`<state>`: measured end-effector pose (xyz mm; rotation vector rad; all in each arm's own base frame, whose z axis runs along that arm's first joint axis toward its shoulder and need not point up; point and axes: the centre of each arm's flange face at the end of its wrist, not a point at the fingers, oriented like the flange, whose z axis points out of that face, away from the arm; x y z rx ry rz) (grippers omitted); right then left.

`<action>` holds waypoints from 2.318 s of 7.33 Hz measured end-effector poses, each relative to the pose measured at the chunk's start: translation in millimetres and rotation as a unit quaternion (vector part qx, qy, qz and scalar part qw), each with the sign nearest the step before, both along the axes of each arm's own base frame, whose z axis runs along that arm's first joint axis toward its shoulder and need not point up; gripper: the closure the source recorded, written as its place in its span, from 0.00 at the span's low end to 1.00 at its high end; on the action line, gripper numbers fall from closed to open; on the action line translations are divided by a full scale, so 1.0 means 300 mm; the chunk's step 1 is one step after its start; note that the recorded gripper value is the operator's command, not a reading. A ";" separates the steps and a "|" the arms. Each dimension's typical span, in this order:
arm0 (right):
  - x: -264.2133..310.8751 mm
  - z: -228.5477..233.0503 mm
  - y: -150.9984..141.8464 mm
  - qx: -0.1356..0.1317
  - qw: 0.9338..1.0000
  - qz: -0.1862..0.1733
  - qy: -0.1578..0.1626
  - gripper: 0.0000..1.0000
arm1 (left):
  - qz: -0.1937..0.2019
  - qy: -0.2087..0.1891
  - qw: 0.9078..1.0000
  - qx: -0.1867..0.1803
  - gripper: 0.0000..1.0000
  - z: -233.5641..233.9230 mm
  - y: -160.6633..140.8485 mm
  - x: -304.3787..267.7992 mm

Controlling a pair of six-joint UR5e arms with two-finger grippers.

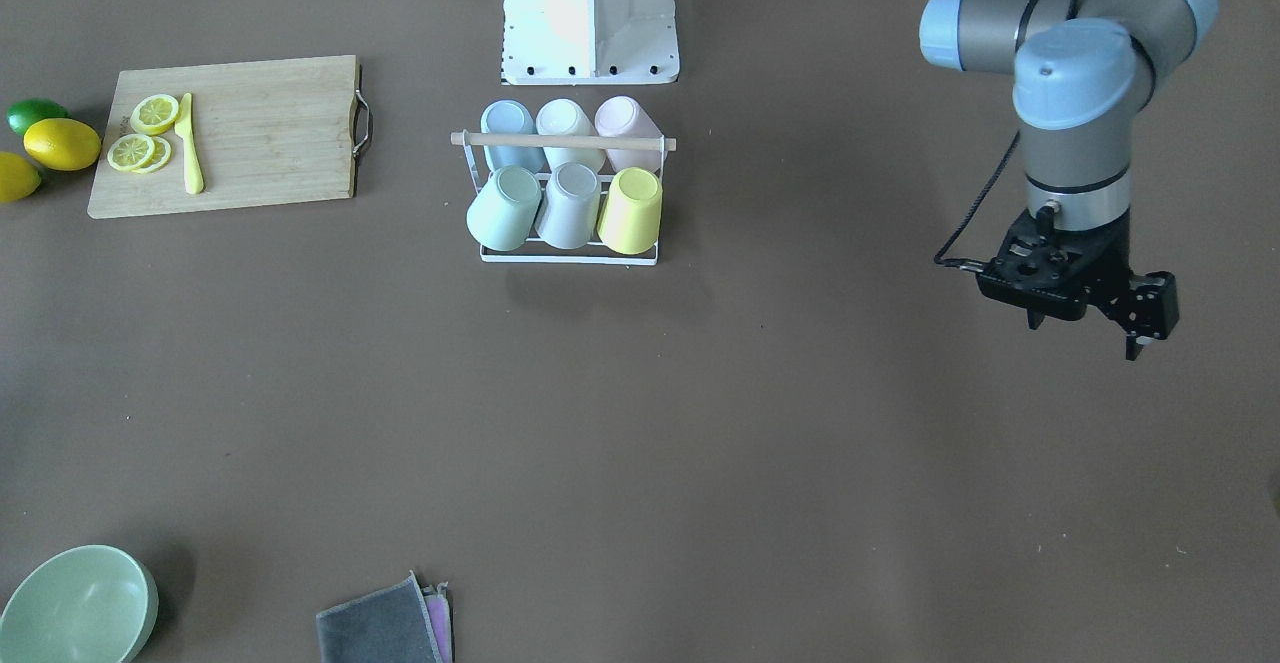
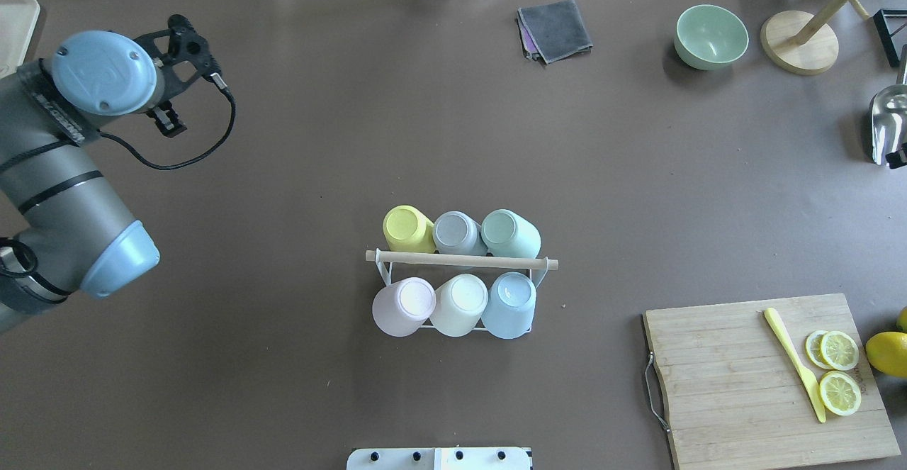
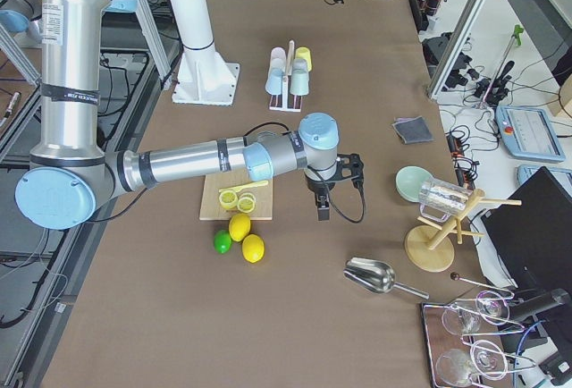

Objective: Place cup on cup holder

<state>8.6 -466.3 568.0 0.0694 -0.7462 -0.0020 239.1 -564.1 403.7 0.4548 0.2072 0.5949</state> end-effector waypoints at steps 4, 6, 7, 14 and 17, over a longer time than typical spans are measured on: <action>0.200 0.284 0.047 -0.104 0.994 0.007 0.014 0.00 | -0.082 0.130 0.970 -0.189 0.02 0.425 0.102 -0.591; 0.241 0.320 0.048 -0.103 0.994 0.009 0.019 0.00 | -0.143 0.184 0.940 -0.251 0.02 0.605 0.239 -0.849; 0.250 0.321 0.048 -0.102 0.994 0.010 0.020 0.00 | -0.169 0.208 0.924 -0.272 0.02 0.669 0.315 -0.944; 0.243 0.306 0.046 -0.099 0.995 0.015 -0.008 0.00 | -0.182 0.249 0.917 -0.255 0.02 0.725 0.421 -1.084; 0.239 0.317 0.052 -0.104 0.994 0.016 -0.016 0.00 | -0.117 0.236 0.939 -0.220 0.02 0.763 0.426 -1.083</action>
